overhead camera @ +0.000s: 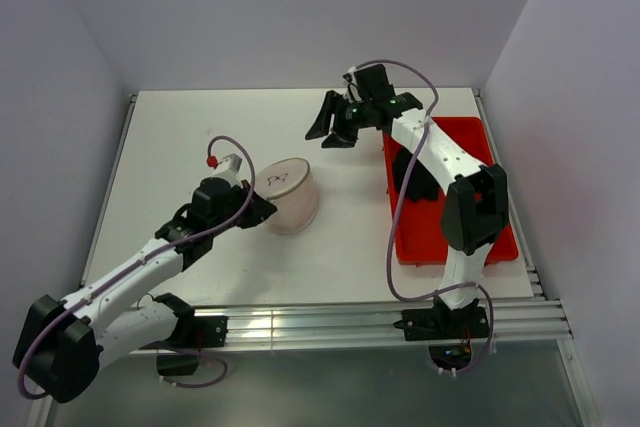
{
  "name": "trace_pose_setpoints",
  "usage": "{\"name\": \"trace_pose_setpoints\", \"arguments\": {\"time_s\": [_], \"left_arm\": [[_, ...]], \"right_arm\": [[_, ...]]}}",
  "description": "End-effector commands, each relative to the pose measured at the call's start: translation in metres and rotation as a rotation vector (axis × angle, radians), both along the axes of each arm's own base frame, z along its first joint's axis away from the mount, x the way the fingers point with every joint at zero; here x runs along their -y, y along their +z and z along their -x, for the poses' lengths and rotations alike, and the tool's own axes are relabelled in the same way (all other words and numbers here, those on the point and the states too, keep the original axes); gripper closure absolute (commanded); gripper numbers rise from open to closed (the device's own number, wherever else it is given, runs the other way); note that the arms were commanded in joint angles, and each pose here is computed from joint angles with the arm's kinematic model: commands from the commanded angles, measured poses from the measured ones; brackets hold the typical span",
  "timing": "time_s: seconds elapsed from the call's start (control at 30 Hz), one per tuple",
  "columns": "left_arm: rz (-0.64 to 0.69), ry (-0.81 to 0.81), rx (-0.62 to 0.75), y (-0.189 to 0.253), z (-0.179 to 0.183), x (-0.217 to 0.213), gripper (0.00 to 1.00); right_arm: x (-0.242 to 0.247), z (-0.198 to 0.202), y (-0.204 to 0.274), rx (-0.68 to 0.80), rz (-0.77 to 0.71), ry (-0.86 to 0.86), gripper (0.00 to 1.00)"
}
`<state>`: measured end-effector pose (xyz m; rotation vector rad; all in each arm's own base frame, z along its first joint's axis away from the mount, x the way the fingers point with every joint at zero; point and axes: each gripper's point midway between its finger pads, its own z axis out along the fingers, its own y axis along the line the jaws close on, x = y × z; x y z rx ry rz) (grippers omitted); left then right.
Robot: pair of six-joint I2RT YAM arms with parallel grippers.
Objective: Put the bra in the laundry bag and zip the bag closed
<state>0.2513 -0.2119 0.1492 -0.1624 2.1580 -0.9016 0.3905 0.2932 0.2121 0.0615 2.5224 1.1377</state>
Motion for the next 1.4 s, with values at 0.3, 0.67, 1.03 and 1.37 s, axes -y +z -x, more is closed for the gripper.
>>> {"name": "trace_pose_setpoints", "arguments": {"time_s": [0.3,0.67,1.03,1.37], "left_arm": [[0.097,-0.109,0.104,0.047,-0.015,0.059,1.00],[0.098,-0.153,0.093,0.038,-0.007,0.082,1.00],[0.084,-0.187,0.080,0.029,0.004,0.091,1.00],[0.095,-0.197,0.092,0.031,0.011,0.086,1.00]], "right_arm": [[0.018,0.058,0.032,0.118,-0.037,-0.090,0.36],[-0.018,0.124,-0.021,-0.053,-0.192,-0.131,0.37],[-0.025,0.123,-0.039,-0.112,-0.253,-0.187,0.42],[-0.024,0.114,-0.041,-0.113,-0.251,-0.234,0.57]]}}
